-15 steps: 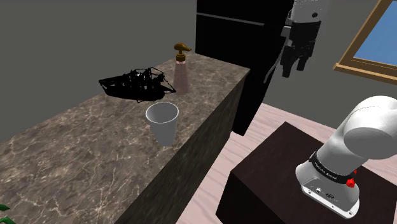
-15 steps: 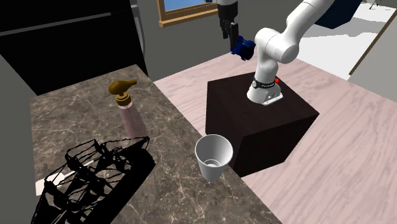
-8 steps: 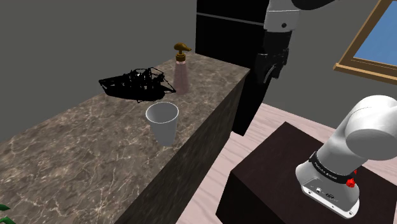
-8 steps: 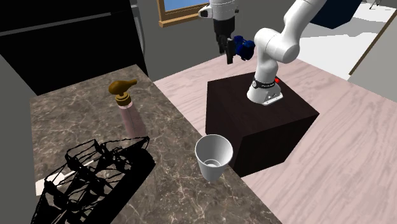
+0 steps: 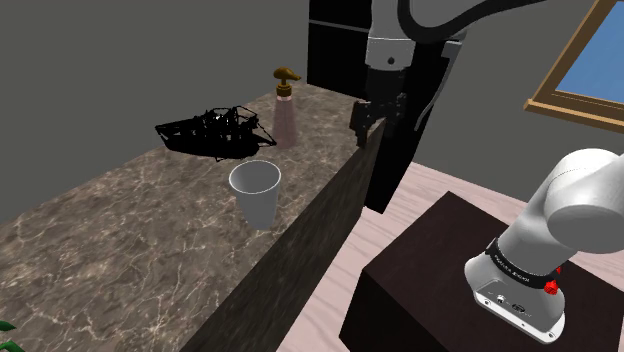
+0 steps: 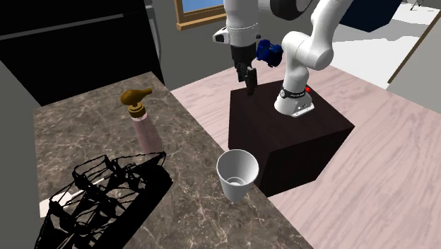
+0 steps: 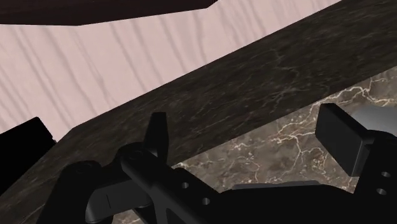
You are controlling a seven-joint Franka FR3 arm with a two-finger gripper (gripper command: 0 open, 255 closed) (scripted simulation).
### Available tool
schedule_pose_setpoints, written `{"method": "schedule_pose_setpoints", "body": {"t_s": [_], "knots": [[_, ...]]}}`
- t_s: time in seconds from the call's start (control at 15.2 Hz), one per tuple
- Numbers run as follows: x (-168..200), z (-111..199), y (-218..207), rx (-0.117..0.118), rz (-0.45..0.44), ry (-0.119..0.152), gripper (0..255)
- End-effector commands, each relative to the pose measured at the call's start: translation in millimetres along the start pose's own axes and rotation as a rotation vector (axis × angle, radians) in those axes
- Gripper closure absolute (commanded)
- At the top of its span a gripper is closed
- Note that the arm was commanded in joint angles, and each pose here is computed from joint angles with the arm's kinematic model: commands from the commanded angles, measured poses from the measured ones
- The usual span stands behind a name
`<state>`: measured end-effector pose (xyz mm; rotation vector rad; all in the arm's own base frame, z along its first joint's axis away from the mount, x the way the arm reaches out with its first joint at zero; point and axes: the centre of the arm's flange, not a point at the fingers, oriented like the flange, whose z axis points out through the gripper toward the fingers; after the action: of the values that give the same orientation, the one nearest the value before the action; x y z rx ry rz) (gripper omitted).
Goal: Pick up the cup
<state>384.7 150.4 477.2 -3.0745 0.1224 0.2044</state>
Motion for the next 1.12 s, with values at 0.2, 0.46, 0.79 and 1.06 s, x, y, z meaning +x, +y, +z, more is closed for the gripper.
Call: {"method": "schedule_pose_setpoints", "body": {"t_s": [0.2, 0.46, 0.79, 1.06], "knots": [[29.0, 13.2, -51.2, 0.024, -0.007, 0.019, 0], [52.8, 24.7, -92.9, 0.043, -0.013, 0.032, 0], [82.3, 37.5, -145.6, 0.065, -0.021, 0.05, 0], [105.8, 46.5, -188.1, 0.084, -0.027, 0.063, 0]]}}
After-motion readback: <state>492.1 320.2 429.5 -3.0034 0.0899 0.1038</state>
